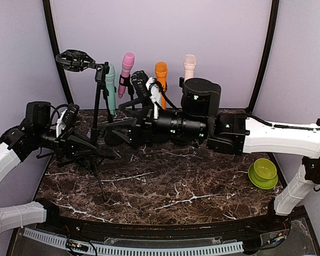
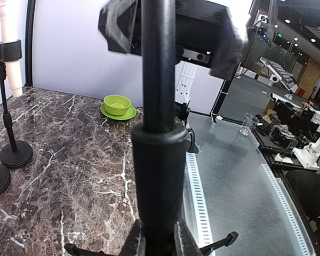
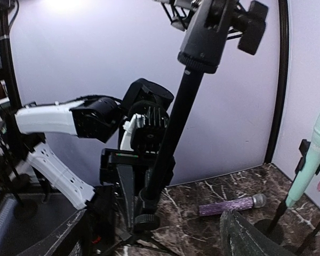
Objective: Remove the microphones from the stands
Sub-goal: Unscrew the knob on the stand of the microphone stand.
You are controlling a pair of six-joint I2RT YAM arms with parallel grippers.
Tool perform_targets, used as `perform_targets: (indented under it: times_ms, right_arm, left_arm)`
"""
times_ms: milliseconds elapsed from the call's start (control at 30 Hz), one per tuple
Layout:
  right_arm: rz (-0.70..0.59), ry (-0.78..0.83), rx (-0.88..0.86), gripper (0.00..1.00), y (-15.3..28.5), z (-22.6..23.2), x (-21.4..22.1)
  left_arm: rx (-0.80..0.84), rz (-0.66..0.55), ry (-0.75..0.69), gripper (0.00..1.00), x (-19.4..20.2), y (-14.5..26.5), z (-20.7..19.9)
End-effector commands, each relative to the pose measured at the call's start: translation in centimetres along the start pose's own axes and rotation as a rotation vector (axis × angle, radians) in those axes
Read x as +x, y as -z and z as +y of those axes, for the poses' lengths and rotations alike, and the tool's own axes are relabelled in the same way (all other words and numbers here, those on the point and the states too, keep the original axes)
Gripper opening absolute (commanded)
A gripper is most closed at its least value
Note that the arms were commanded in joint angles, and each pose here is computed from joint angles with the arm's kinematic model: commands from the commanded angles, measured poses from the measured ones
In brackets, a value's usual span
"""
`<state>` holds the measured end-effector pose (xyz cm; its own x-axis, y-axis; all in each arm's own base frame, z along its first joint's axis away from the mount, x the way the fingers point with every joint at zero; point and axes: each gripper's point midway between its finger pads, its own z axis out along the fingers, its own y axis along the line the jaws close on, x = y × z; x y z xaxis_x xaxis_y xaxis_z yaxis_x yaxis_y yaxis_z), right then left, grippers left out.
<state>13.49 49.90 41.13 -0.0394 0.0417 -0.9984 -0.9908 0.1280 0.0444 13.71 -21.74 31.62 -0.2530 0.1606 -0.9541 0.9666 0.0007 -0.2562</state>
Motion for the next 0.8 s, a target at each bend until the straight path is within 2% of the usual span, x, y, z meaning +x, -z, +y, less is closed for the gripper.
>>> perform_targets:
  times_ms: [0,67,133,367,467,600,767]
  right_arm:
    - [0.146,0.067,0.017,0.66,-1.7,-0.7,3.0]
    - [0.149,0.079,-0.027,0.53,-2.2,0.0,3.1]
    - [0.145,0.084,-0.089,0.47,-2.4,1.2,3.2]
    - [0.178,0.1,-0.145,0.47,-3.6,1.9,4.1]
    - [0.202,0.122,-0.137,0.43,-3.9,1.6,4.5]
    - [0.24,0.14,-0.133,0.32,-4.3,1.4,5.0]
    - [0.239,0.135,-0.135,0.31,-4.4,1.4,4.9]
  left_arm:
    - [0.0,-0.006,-0.13,0.0,-1.3,0.4,-0.9]
    - [0.004,0.001,-0.151,0.0,-1.1,0.4,-1.1]
    - [0.005,0.008,-0.161,0.0,-0.9,0.4,-1.0]
    - [0.016,0.025,-0.172,0.0,-0.7,0.4,-1.1]
    - [0.017,0.028,-0.171,0.0,-0.7,0.4,-1.2]
    - [0.014,0.029,-0.179,0.0,-0.8,0.5,-1.2]
    - [0.019,0.024,-0.181,0.0,-1.2,0.5,-1.4]
